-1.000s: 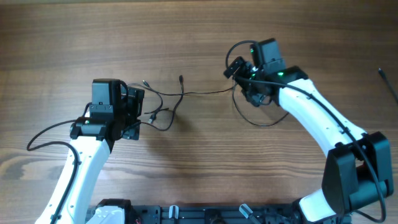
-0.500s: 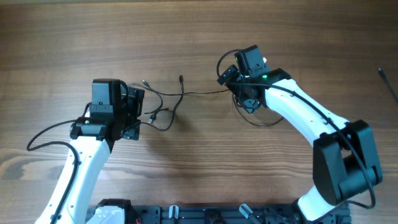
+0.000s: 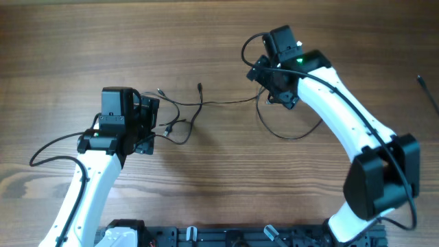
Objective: Untangle cables
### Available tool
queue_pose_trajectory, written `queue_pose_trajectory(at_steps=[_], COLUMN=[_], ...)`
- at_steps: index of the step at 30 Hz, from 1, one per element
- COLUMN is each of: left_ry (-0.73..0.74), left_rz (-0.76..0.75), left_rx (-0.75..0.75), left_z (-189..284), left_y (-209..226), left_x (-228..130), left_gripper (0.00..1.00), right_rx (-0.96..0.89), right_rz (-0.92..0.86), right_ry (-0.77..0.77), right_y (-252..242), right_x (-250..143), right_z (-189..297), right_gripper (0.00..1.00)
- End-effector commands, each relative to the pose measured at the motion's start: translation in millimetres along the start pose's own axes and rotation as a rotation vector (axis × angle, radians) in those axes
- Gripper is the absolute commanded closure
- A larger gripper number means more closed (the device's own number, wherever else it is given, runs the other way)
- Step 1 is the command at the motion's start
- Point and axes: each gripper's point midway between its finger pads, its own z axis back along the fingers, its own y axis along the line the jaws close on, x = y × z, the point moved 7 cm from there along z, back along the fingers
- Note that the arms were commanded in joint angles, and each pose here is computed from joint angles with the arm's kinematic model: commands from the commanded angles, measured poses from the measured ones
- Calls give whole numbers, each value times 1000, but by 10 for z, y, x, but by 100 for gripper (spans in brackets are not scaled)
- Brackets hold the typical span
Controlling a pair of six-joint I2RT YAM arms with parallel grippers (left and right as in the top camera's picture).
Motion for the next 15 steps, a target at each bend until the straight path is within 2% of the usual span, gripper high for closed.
queue_pose_trajectory(at_steps=[1, 3, 10, 13, 14, 15], left_ry=[-14, -14, -14, -14, -14, -14], left_rz=[-12, -12, -12, -12, -12, -12], left_rx=[7, 7, 7, 7, 7, 7], left_z=[-12, -12, -12, -12, -12, -12], left_y=[8, 8, 8, 8, 8, 8], left_x=[6, 6, 6, 6, 6, 6], left_gripper=[0, 0, 0, 0, 0, 0], right_rx=[-125, -104, -174, -202, -190, -191], right_rz=[43, 119, 183, 198, 214, 218], right_ry=[-5, 5, 66, 137, 163, 169], right_y=[-55, 58, 58, -12, -7, -11], right_x=[-31, -123, -422, -514, -542, -549], right_z=[-458, -664, -914, -943, -942, -940], right_gripper=[3, 3, 5, 28, 42, 52])
